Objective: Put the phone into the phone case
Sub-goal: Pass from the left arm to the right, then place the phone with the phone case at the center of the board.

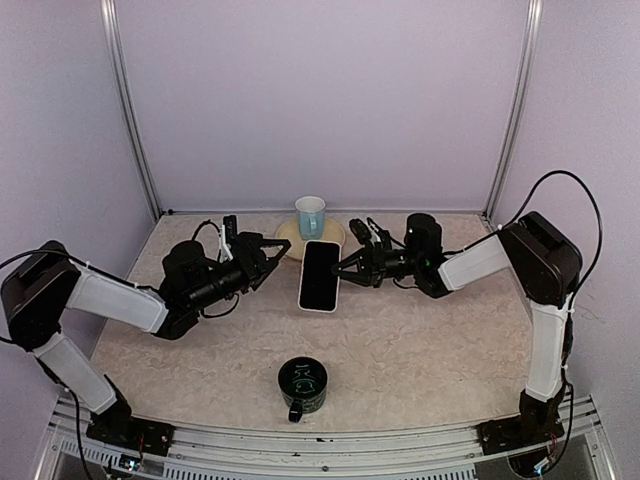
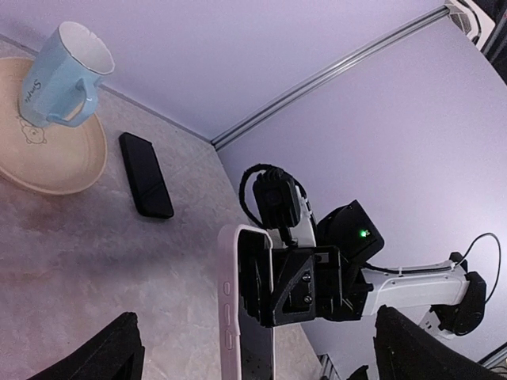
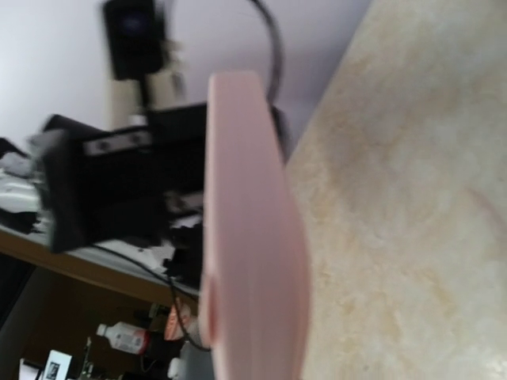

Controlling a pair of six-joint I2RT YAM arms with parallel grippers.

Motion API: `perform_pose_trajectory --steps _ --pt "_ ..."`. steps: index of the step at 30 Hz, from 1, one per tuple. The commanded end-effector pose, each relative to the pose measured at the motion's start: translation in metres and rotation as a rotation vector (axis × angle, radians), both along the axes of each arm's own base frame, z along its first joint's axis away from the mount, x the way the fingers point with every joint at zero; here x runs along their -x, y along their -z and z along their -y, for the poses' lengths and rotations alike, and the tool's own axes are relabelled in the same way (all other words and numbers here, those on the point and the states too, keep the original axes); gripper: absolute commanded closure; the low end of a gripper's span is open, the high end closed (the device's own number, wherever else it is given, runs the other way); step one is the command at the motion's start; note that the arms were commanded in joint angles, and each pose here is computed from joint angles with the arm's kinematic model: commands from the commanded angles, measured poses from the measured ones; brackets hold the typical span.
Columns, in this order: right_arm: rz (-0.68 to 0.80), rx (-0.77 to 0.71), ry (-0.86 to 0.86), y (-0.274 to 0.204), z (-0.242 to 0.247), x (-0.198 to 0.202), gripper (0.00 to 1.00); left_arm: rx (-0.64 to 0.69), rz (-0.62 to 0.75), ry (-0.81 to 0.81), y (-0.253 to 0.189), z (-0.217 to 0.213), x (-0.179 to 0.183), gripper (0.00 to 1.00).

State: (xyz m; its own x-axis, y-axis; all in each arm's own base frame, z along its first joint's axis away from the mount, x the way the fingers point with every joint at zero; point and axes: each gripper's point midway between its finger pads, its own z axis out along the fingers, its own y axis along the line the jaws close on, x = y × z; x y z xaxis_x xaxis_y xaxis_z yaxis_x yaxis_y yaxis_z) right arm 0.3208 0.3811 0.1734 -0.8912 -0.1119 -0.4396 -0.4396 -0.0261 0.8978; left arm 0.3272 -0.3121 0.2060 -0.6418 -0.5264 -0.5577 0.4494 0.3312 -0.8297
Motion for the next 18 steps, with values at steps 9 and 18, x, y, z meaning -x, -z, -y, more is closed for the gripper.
perform_pose_trajectory --steps 9,18 --pt "-0.004 0.157 0.068 0.050 -0.013 -0.040 1.00 -0.250 0.054 -0.159 -0.010 -0.038 -0.017 0.01" --pt "-0.030 0.232 0.085 0.076 -0.022 -0.063 1.00 -0.257 0.037 -0.165 -0.003 -0.042 -0.016 0.01"
